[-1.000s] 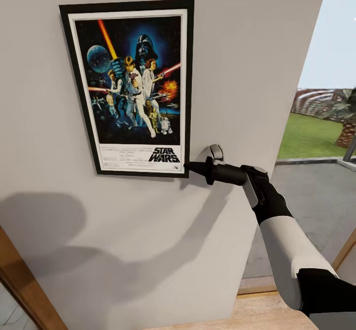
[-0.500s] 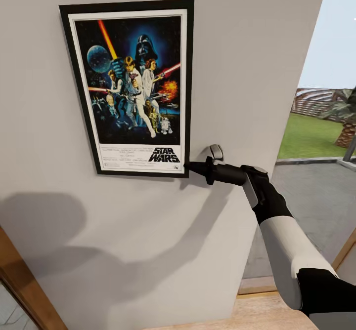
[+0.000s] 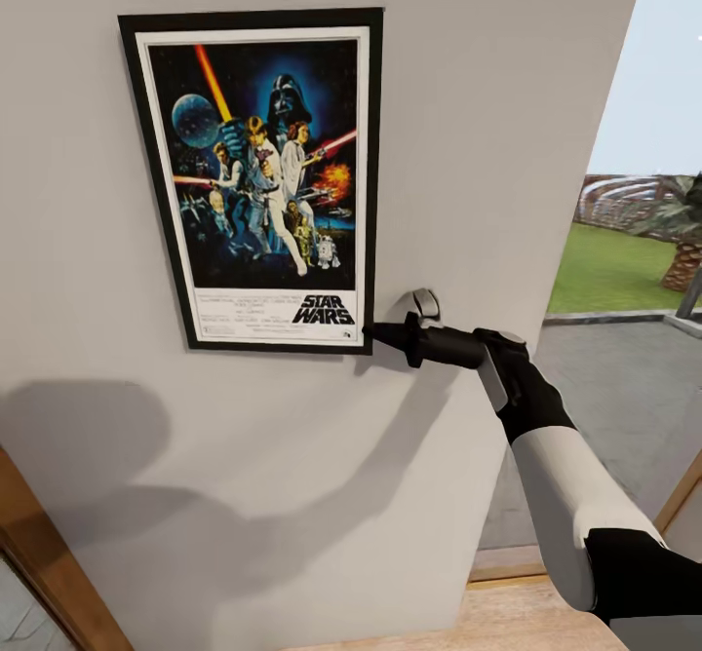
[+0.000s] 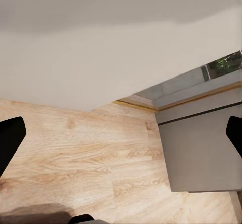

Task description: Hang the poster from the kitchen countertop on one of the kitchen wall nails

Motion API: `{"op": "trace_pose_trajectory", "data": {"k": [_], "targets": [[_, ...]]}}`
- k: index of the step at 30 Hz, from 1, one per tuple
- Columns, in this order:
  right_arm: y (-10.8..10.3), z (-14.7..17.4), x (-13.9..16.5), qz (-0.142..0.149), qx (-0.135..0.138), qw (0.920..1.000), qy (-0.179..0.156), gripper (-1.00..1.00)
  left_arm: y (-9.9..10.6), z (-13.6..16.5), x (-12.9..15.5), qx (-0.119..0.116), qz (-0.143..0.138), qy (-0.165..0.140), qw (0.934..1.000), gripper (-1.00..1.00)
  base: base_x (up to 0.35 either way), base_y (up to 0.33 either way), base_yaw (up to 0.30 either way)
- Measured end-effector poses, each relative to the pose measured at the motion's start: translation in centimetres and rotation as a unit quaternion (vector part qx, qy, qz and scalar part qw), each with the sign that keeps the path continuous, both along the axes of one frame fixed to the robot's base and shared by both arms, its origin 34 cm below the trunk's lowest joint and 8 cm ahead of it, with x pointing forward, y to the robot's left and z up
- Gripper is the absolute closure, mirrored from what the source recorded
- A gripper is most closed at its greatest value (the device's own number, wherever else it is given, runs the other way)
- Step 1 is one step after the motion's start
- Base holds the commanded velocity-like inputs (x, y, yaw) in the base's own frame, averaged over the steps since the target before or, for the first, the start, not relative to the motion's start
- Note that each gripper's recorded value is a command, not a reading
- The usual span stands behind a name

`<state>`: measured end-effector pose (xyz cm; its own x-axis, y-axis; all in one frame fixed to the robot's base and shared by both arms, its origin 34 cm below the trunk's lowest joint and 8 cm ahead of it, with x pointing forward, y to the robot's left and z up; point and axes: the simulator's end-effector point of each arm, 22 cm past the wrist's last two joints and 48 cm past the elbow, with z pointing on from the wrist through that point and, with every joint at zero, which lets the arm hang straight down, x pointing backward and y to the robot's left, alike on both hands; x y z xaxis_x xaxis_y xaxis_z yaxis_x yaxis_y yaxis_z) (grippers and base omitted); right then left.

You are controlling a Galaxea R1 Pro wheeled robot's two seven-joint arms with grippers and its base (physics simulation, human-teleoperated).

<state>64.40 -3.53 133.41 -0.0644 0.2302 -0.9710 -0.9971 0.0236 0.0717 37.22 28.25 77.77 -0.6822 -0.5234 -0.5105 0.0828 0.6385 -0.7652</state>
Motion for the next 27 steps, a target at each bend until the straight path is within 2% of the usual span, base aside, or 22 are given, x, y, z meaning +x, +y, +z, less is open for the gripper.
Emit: {"op": "trace_pose_trajectory", "data": {"k": [11,27], "targets": [[0.1,-1.0,-0.4,0.017,0.001,0.9998,0.014,1.0,0.0,0.0,0.0,0.0,0.0,0.0,1.0,-1.0,0.0,0.0,0.0],[0.1,-1.4,-0.1,0.005,0.001,1.0,0.003,1.0,0.0,0.0,0.0,0.0,0.001,0.0,1.0,-1.0,0.0,0.0,0.0]]}}
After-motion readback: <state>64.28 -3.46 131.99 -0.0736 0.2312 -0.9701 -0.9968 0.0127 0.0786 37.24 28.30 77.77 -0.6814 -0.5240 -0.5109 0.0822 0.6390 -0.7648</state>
